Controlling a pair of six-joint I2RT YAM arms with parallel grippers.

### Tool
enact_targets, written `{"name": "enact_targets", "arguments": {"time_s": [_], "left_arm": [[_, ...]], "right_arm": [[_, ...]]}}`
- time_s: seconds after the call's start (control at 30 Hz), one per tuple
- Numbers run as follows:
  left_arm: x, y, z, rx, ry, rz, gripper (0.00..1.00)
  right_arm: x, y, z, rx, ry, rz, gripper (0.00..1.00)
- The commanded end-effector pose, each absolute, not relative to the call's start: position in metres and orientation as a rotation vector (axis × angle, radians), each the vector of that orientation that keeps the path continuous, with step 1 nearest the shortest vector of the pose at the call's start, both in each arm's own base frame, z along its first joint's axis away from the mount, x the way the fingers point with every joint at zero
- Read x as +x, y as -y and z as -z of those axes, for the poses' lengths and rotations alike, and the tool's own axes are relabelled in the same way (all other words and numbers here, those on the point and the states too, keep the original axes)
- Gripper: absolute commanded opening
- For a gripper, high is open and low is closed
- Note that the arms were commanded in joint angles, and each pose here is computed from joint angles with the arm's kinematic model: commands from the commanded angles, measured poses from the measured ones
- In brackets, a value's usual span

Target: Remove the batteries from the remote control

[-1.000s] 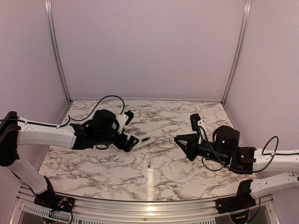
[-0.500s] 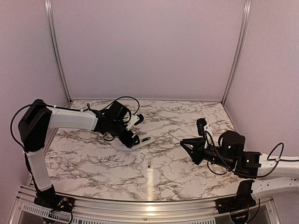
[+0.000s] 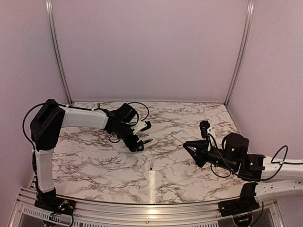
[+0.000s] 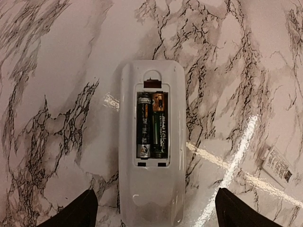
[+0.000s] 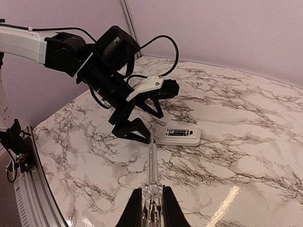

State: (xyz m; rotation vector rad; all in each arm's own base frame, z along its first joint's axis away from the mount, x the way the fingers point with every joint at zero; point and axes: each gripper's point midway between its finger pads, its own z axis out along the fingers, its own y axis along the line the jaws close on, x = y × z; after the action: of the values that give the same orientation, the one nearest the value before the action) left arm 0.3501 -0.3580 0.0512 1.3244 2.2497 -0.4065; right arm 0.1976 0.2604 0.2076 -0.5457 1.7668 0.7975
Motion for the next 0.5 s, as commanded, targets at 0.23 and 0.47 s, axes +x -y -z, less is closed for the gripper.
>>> {"name": "enact_targets", "arguments": {"time_s": [0.23,0.47], "left_arm": [[0.346,0.356,-0.024,1.403,-2.3,0.332,0.86],[0.349,0.358,-0.021,1.423,-2.298,0.319,0.83]], "right_arm": [[0.198,-0.255,-0.207,-0.545,-1.753,-0.788,0.0],[0.197,-0.254,-0.208,-0.543,-1.747,-0.794,0.0]]}}
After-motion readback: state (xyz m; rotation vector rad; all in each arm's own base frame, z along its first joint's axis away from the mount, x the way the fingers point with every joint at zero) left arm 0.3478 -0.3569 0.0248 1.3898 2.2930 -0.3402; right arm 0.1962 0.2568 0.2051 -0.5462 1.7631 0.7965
